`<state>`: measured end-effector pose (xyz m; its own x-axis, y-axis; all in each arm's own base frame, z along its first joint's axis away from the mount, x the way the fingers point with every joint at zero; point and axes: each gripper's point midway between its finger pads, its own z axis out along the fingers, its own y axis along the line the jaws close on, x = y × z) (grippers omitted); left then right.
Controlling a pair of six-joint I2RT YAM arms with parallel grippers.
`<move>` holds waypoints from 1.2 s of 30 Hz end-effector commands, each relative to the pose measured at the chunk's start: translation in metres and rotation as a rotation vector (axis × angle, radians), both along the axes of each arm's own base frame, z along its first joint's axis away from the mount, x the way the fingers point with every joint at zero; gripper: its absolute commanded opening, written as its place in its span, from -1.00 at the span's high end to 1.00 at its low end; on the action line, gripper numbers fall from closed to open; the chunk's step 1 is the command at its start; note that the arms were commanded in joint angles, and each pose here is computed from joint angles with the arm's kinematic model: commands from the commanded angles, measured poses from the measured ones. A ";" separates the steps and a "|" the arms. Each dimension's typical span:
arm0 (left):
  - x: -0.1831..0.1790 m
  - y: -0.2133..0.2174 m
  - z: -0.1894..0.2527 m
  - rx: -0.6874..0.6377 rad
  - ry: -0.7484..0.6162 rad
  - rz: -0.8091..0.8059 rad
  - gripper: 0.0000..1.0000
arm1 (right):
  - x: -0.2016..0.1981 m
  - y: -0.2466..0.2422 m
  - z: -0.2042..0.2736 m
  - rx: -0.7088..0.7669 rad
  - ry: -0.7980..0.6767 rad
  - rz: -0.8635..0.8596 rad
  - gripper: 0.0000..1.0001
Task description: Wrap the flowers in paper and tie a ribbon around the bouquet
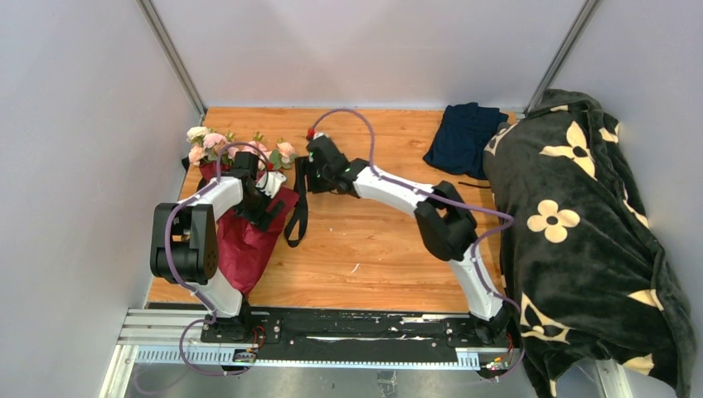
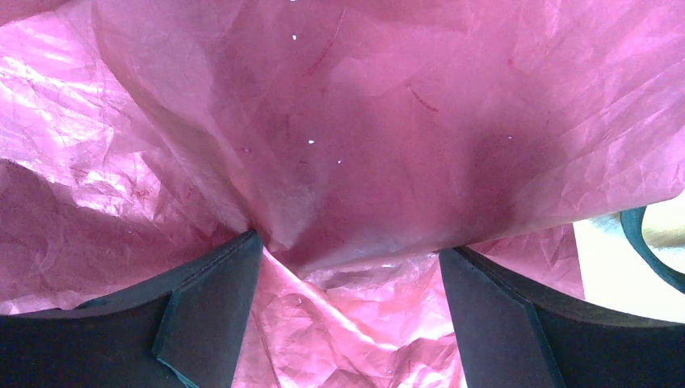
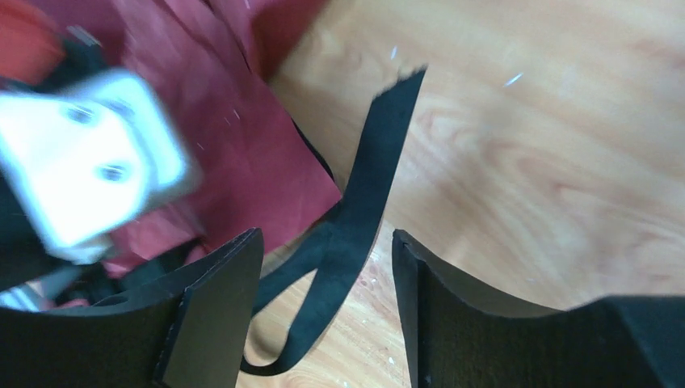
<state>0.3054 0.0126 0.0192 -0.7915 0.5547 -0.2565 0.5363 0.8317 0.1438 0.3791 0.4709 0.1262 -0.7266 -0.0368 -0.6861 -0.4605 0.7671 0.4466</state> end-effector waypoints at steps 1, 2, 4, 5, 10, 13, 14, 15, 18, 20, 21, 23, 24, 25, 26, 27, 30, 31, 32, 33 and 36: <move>0.001 -0.001 -0.014 -0.006 0.004 0.011 -0.77 | -0.046 0.013 -0.075 -0.182 0.121 0.138 -0.30; 0.001 0.000 -0.014 -0.004 0.004 0.012 -0.77 | -0.049 0.017 -0.080 -0.189 0.128 0.149 -0.30; 0.001 0.001 -0.014 -0.005 0.003 0.015 -0.77 | -0.052 0.022 -0.092 -0.208 0.140 0.159 -0.27; 0.002 0.001 -0.014 -0.006 0.002 0.016 -0.77 | -0.055 0.024 -0.100 -0.219 0.150 0.164 -0.22; 0.005 -0.002 -0.015 -0.020 0.005 0.009 -0.77 | -0.063 0.015 -0.125 -0.252 0.208 0.128 0.95; 0.014 -0.010 -0.015 -0.052 0.009 -0.014 -0.74 | -0.053 -0.003 -0.120 -0.228 0.207 0.053 1.00; 0.017 -0.014 -0.016 -0.060 0.017 -0.032 -0.72 | -0.047 -0.013 -0.114 -0.214 0.195 0.019 1.00; 0.024 -0.017 -0.014 -0.063 0.016 -0.045 -0.70 | -0.043 -0.025 -0.113 -0.209 0.180 -0.013 1.00; 0.035 -0.025 -0.013 -0.075 0.025 -0.069 -0.69 | -0.030 -0.054 -0.095 -0.200 0.143 -0.067 1.00; 0.038 -0.038 -0.012 -0.082 0.034 -0.110 -0.69 | -0.026 -0.076 -0.093 -0.222 0.139 -0.089 1.00; 0.036 -0.050 -0.013 -0.087 0.047 -0.152 -0.69 | -0.027 -0.086 -0.095 -0.235 0.141 -0.094 1.00; 0.030 -0.080 -0.018 -0.088 0.077 -0.251 -0.69 | -0.029 -0.109 -0.100 -0.258 0.159 -0.114 1.00; 0.027 -0.097 -0.022 -0.092 0.091 -0.300 -0.69 | -0.027 -0.123 -0.098 -0.276 0.148 -0.147 1.00; 0.024 -0.113 -0.027 -0.091 0.112 -0.343 -0.66 | -0.029 -0.136 -0.102 -0.293 0.158 -0.163 1.00; 0.016 -0.134 -0.033 -0.091 0.147 -0.398 -0.54 | -0.035 -0.157 -0.109 -0.318 0.178 -0.185 1.00; 0.014 -0.148 -0.034 -0.077 0.162 -0.436 -0.48 | -0.035 -0.169 -0.105 -0.318 0.176 -0.206 1.00; 0.006 -0.196 -0.028 -0.092 0.173 -0.550 -0.56 | -0.053 -0.223 -0.114 -0.354 0.211 -0.282 1.00; 0.001 -0.211 -0.026 -0.090 0.179 -0.585 -0.56 | -0.058 -0.240 -0.114 -0.361 0.217 -0.308 1.00; -0.006 -0.227 -0.025 -0.085 0.187 -0.619 -0.56 | -0.062 -0.257 -0.112 -0.364 0.216 -0.338 1.00; -0.012 -0.243 -0.024 -0.083 0.194 -0.647 -0.57 | -0.067 -0.273 -0.111 -0.367 0.222 -0.366 1.00; -0.033 -0.286 -0.025 -0.097 0.229 -0.677 -0.57 | -0.083 -0.322 -0.106 -0.366 0.233 -0.452 1.00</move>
<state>0.3262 -0.2316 0.0184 -0.3296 0.9056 -0.2671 0.9310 0.3588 0.0677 0.3168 0.2158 0.0260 -0.8516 0.0526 -0.5215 -0.0902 0.9654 0.2446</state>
